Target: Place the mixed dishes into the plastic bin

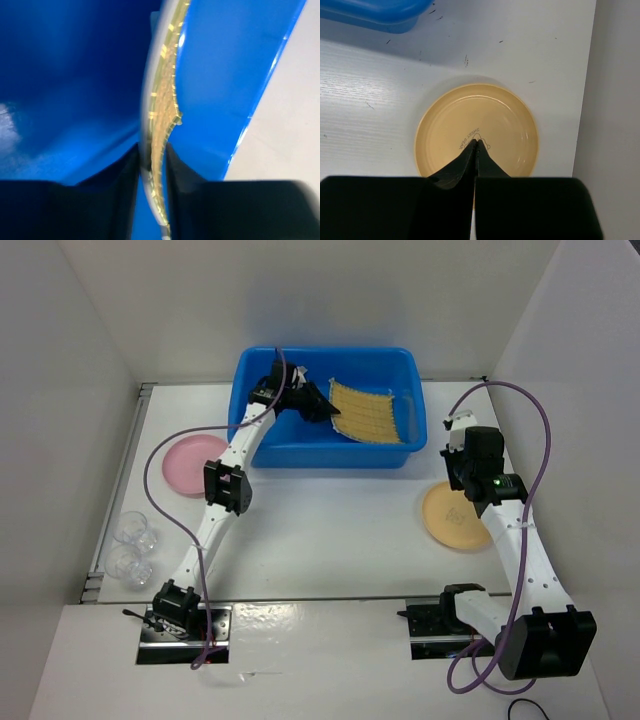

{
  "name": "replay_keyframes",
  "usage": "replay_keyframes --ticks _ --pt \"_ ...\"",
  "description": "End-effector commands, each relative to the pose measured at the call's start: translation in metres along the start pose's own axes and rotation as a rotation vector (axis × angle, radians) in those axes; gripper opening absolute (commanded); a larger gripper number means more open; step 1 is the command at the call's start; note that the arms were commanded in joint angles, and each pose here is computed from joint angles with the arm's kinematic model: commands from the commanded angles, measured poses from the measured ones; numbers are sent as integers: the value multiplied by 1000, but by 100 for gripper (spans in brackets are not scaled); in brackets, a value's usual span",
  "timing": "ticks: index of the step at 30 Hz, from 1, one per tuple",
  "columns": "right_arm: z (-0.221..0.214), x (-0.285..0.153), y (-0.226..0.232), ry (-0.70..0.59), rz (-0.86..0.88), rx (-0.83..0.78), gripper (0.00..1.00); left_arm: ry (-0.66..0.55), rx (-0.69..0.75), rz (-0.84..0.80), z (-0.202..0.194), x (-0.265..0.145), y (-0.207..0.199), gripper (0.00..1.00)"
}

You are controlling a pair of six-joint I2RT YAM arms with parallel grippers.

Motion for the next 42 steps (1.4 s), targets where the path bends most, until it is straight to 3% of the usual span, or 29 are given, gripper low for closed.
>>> replay_keyframes --ticks 1,2,3,9,12,15,16,18,20,21,22,23,29,31,35,36,37,39,42 --pt "10 2 -8 -49 -42 24 0 17 52 -26 -7 -9 -15 35" --pt "10 2 -8 -49 -42 24 1 12 48 -3 -8 -11 -13 47" --pt "10 2 -8 -49 -42 24 1 -7 44 18 -3 -14 -7 99" --pt "10 2 -8 -49 -42 24 2 -141 115 131 11 -61 -21 100" --pt "10 2 -8 -49 -42 24 2 -253 214 136 10 -106 -63 100" --pt "11 2 -7 -52 -33 24 5 -454 323 163 14 -175 -108 100" --pt "8 3 -5 -44 -30 22 6 -552 332 184 15 -215 -123 100" --pt "8 3 -5 -44 -30 22 7 -646 342 237 18 -258 -126 100" --pt "9 3 -3 -47 -23 17 11 -837 265 392 27 -333 -111 100" --pt "9 3 -3 -47 -23 17 11 -781 255 532 35 -336 -76 100" --pt "9 3 -3 -47 -23 17 12 -870 192 586 38 -377 -68 100" --pt "9 3 -2 -51 -15 17 12 -889 140 655 44 -392 -48 100" --pt "11 3 1 -58 0 1 15 -785 -183 846 63 -430 69 100" --pt "11 3 1 -58 0 1 15 -826 -164 823 65 -436 72 100" --pt "11 3 1 -58 0 1 20 -804 -207 627 51 -431 106 100" --pt "11 3 1 -58 0 1 22 -850 -176 503 53 -445 97 100" --pt "11 3 3 -61 9 1 22 -803 -231 508 43 -436 128 100" --pt "11 3 2 -61 8 -8 22 -818 -256 520 41 -442 141 100" --pt "11 3 2 -61 8 -8 22 -727 -310 601 42 -429 171 100"
Point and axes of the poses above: each gripper's point midway between its finger pads, its own x axis out along the fingers, its own y axis along the line the jaws close on, z = x × y, the point moved 3 cm from there along -x, back along the fingers, and after that the axes turned 8 degrees about -x, right-handed, at the moved point
